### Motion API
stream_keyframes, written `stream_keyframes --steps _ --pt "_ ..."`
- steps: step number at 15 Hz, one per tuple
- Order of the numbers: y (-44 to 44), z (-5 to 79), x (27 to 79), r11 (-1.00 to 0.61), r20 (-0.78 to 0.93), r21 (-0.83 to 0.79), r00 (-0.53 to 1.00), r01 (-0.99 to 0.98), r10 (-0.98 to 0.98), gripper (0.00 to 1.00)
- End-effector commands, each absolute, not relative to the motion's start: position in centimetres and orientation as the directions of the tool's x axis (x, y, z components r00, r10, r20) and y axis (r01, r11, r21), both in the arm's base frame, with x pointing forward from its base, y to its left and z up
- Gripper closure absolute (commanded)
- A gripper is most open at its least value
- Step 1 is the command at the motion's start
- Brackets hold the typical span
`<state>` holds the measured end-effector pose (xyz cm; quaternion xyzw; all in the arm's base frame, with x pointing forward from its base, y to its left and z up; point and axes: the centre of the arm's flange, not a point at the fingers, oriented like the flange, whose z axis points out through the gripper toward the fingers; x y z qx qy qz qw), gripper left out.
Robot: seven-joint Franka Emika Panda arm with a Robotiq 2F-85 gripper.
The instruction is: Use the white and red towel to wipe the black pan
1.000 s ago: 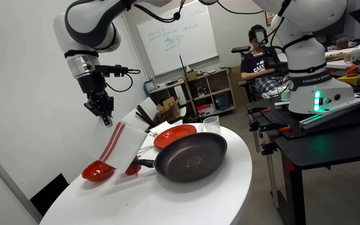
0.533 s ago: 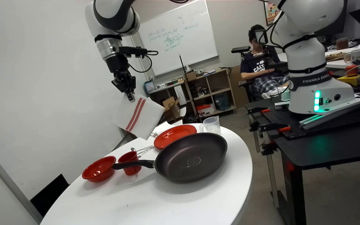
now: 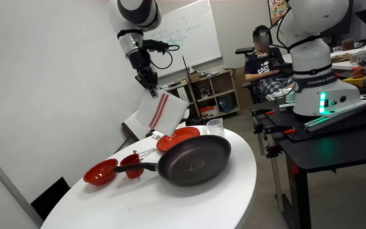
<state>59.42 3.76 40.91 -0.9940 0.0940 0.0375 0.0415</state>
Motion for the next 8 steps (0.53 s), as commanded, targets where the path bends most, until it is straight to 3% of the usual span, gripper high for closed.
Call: stream_keyframes --steps 1,8 --pt "3.4 39.5 55.5 -0.977 -0.062 -0.106 0.982 -0.187 -0.181 0.97" --pt "3.3 34.5 54.1 -0.978 -0.049 -0.103 0.983 -0.183 -0.178 0.97"
